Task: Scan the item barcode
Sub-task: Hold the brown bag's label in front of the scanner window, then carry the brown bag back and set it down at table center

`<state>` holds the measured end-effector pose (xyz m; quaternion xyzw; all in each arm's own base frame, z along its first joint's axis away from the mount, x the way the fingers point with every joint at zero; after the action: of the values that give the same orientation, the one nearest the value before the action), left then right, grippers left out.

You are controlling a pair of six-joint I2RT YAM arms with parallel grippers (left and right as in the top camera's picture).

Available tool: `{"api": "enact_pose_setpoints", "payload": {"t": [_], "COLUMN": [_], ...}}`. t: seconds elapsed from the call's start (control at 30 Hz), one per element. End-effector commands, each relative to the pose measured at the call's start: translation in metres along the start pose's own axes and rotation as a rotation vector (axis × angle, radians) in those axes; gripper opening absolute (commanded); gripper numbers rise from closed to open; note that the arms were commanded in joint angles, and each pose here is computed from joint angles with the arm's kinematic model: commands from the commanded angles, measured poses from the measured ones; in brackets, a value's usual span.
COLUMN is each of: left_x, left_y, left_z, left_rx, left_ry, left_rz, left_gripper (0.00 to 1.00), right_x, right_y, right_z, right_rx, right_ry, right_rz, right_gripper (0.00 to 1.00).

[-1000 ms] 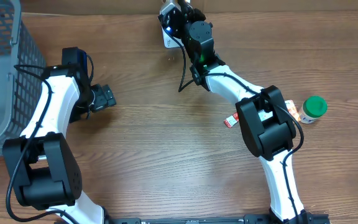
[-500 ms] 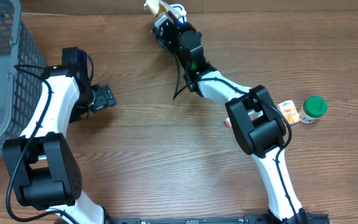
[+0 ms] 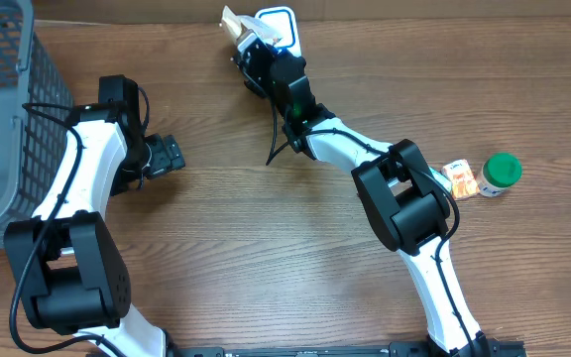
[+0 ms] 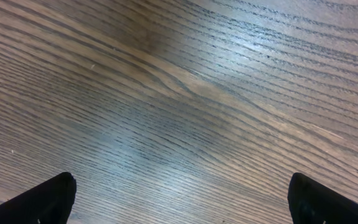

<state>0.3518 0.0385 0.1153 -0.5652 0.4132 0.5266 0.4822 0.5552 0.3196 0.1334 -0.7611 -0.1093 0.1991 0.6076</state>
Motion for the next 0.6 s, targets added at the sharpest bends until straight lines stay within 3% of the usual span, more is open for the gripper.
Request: {"api": "enact_pose_setpoints", "payload": {"t": [0.0, 0.13, 0.27, 0.4, 0.57], "left_x": [-0.001, -0.001, -0.001, -0.001, -0.001], "left_y": [-0.004, -0.004, -0.004, -0.004, -0.004], "left_z": [-0.002, -0.002, -0.002, -0.002, -0.002], "left_rx": [-0.004, -0.004, -0.004, -0.004, -0.004], "left_ry": [0.009, 0.009, 0.009, 0.009, 0.009], "left_rz": [-0.008, -0.008, -0.008, -0.008, -0.008], "left_gripper": [1.0, 1.0, 1.0, 1.0, 1.0], "right_x": [0.003, 0.002, -0.016, -0.045, -0.09], "right_y": [-0.006, -0.014, -0.068, -0.128, -0.169], "right_z": [-0.01, -0.02, -0.045, -0.058, -0.072], "right_rx": [0.109, 0.127, 0.151, 0.258, 0.423], "right_ry": [0.021, 0.07, 0.2, 0.198, 0.185], "right_rz": [-0.012, -0.034, -0.129, -0.178, -0.083], "right_gripper": [0.04, 0.03, 0.03, 0.03, 0.03]}}
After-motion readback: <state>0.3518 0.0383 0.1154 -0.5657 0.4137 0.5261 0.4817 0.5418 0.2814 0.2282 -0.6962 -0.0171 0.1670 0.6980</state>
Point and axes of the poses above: each gripper's point midway between its finger pads, its own x axis out along the fingers, its own z axis along the line the jaws close on, y = z × x, the point moved 5 cm from there along -x, back along the fingers, and after that the axes turned 14 degrees about x, right-handed, at the moved point
